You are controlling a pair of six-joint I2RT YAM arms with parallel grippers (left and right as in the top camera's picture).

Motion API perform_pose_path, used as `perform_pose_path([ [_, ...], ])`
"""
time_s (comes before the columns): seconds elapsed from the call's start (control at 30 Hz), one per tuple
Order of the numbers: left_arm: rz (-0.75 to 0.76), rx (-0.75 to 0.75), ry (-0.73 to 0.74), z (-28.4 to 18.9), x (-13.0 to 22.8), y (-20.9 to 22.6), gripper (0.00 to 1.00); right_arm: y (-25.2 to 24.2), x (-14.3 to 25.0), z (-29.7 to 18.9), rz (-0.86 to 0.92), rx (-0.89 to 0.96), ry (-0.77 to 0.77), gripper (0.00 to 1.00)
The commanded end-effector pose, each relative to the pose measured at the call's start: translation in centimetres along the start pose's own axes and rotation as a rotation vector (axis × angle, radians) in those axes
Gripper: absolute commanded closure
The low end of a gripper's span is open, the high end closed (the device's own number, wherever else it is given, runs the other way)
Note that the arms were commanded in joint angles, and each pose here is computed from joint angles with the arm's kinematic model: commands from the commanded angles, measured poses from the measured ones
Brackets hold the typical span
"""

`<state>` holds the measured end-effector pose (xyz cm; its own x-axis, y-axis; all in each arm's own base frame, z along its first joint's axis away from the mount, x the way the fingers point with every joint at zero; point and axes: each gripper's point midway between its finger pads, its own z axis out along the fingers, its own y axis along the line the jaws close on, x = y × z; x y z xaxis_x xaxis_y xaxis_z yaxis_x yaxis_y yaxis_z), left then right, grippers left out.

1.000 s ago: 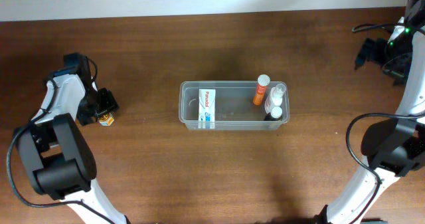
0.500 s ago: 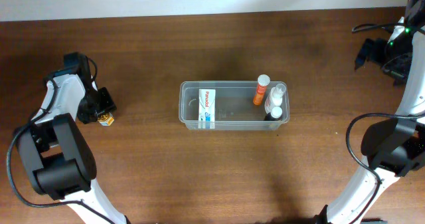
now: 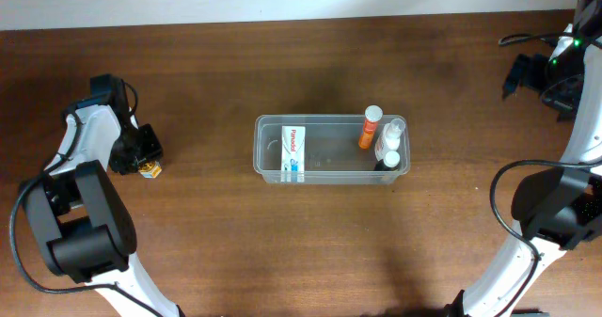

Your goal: Pack container

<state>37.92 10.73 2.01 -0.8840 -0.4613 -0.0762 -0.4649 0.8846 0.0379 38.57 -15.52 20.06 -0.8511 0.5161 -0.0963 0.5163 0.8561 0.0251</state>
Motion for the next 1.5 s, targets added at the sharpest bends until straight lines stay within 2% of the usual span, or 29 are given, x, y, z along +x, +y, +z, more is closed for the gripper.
perform_pose_path([
  [0.0,-0.007,0.008,0.028,0.3,0.6,0.1,0.52,0.1,0.2,-0.5,0.008,-0.007,-0.008,0.02],
  [0.33,-0.006,0.005,0.041,0.3,0.9,0.2,0.51,0.1,0.2,-0.5,0.008,-0.007,-0.008,0.02],
  [0.57,-0.006,0.005,0.043,0.3,1.0,0.2,0.56,0.1,0.2,-0.5,0.008,-0.007,-0.008,0.02],
  [1.0,-0.006,0.018,0.048,0.2,1.1,0.0,0.57,0.1,0.2,-0.5,0.008,-0.007,-0.008,0.02],
  [1.47,-0.007,0.051,0.041,-2.8,-0.2,-0.7,0.58,0.1,0.2,-0.5,0.008,-0.007,-0.008,0.02],
])
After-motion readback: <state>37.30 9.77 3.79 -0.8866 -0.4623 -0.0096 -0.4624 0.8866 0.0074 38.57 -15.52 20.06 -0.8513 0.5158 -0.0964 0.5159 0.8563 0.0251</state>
